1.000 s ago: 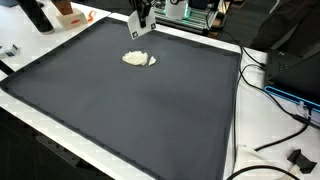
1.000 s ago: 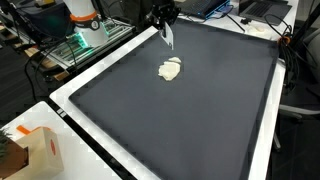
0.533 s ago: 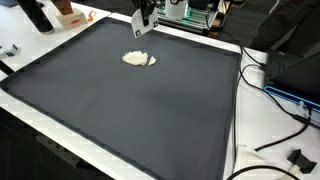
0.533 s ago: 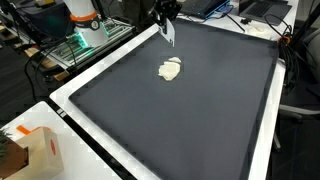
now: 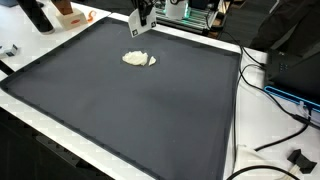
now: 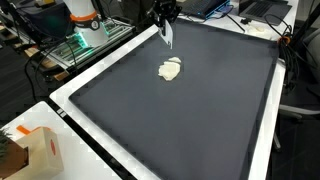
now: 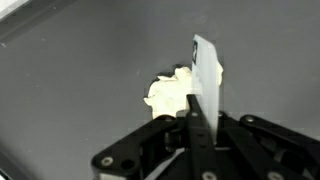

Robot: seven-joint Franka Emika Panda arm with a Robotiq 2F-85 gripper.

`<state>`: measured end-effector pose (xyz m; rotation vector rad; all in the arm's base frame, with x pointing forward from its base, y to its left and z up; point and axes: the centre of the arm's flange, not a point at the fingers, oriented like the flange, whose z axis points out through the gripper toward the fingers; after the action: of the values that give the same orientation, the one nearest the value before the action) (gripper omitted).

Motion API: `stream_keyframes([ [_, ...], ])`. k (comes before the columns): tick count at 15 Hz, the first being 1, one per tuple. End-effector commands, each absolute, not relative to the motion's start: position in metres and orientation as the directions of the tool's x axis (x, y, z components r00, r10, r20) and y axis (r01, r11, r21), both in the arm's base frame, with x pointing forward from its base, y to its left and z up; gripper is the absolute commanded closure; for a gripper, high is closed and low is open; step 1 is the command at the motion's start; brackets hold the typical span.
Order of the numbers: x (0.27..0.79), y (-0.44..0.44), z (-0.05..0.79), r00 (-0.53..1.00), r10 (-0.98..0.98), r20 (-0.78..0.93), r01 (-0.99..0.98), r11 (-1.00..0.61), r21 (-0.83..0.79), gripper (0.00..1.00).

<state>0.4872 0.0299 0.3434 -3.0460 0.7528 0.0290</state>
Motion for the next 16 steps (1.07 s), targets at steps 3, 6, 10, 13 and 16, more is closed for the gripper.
stream_keyframes([
  [3,0.505,0.030,0.330,0.755,-0.648,0.102,-0.655,-0.736,0.175,0.99],
  [6,0.515,0.029,0.320,0.676,-0.714,0.180,-0.734,-0.630,0.255,0.99],
  [10,0.524,0.028,0.304,0.598,-0.763,0.247,-0.787,-0.501,0.359,0.99],
  [13,0.527,0.030,0.292,0.568,-0.780,0.263,-0.794,-0.435,0.424,0.99],
  [16,0.531,0.033,0.282,0.553,-0.790,0.265,-0.788,-0.392,0.475,0.99],
])
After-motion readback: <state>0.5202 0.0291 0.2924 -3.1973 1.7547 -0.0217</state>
